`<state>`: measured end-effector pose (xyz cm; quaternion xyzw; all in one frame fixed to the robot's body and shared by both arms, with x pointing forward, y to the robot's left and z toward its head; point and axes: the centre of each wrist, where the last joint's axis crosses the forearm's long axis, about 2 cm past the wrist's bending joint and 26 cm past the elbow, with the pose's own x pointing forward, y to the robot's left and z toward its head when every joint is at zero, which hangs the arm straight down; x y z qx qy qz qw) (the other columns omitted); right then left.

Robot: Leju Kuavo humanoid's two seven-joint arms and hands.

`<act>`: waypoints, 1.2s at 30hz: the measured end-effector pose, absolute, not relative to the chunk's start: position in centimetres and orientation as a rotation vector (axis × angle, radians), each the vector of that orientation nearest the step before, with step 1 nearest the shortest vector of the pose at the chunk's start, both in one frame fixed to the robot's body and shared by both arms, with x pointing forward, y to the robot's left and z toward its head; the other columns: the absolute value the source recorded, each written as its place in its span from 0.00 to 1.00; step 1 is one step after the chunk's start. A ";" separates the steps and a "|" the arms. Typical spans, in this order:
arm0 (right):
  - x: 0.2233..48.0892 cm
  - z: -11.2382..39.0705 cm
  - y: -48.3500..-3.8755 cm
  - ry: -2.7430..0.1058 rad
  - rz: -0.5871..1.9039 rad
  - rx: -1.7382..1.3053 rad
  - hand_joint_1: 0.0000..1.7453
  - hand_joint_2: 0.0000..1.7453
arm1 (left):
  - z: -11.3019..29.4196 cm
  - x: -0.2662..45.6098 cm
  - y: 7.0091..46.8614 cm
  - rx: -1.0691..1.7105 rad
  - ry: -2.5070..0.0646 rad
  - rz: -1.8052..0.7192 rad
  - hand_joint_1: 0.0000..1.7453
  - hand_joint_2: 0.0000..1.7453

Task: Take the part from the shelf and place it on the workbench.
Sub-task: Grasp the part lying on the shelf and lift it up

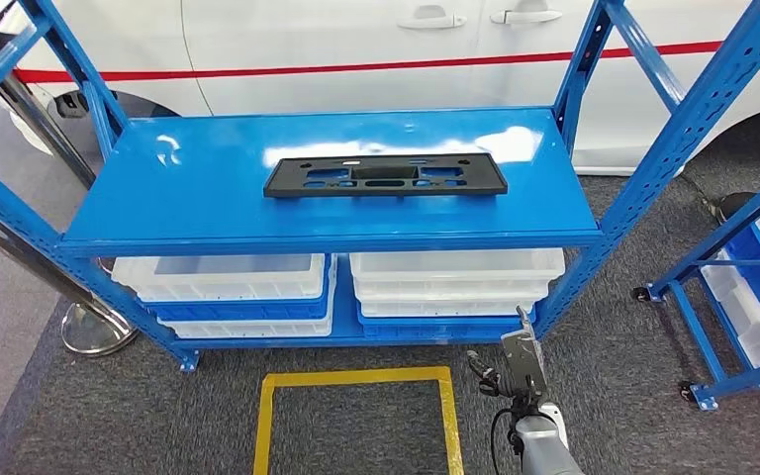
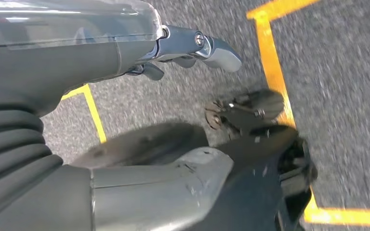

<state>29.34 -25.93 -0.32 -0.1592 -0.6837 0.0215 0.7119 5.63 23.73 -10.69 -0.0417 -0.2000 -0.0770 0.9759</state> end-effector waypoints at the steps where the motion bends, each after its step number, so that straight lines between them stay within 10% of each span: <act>1: 29.8 0.2 -25.6 -1.541 0.060 -0.360 0.00 1.00 | -10.7 5.6 23.8 -0.089 -0.405 -0.153 0.00 0.00; 36: 35.5 11.4 -19.4 -1.898 0.846 -1.082 0.00 1.00 | -10.6 6.8 24.9 -0.051 -0.524 -0.226 0.00 0.00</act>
